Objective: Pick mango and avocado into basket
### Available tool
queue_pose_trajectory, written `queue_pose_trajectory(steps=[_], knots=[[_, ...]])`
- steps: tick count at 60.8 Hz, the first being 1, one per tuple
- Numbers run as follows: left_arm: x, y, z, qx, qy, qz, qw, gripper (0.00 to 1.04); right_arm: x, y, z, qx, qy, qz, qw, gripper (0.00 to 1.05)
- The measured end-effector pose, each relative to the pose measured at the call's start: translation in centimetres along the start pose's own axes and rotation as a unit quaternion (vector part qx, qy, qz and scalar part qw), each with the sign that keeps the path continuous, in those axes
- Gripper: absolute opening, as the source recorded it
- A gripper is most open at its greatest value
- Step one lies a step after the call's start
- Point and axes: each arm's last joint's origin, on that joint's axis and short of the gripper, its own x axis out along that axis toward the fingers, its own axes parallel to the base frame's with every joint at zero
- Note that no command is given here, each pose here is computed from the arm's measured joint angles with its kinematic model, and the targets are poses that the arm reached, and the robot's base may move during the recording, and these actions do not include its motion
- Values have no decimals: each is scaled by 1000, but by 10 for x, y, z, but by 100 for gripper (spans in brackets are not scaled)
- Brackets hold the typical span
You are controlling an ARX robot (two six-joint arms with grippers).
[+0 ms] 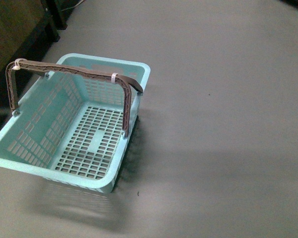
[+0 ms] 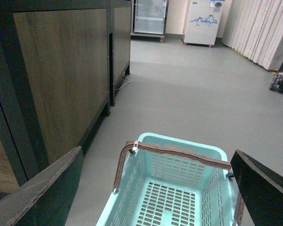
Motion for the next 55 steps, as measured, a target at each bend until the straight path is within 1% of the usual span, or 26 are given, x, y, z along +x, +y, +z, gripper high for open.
queue_pose_trajectory(steps=[29,30,31,33,35,38,42,47,52,55], knots=[[0,0,0,-1,4,2,1000,96,0,0,0,0,0,0,1000,96],[0,0,-1,-16,30,11,999,96,0,0,0,0,0,0,1000,96],[0,0,-1,-16,38,13,999,96,0,0,0,0,0,0,1000,96],[1,-1,-1,-42,103,26,993,96,0,0,0,0,0,0,1000,96],[3,-2,-1,-63,142,30,987,96,0,0,0,0,0,0,1000,96],[8,-4,-1,-92,171,30,980,96,0,0,0,0,0,0,1000,96],[15,-6,5,-125,176,24,976,96,0,0,0,0,0,0,1000,96],[27,-6,20,-165,161,14,973,96,0,0,0,0,0,0,1000,96],[51,-2,36,-227,151,6,962,96,0,0,0,0,0,0,1000,96],[63,0,39,-250,150,9,957,96,0,0,0,0,0,0,1000,96]])
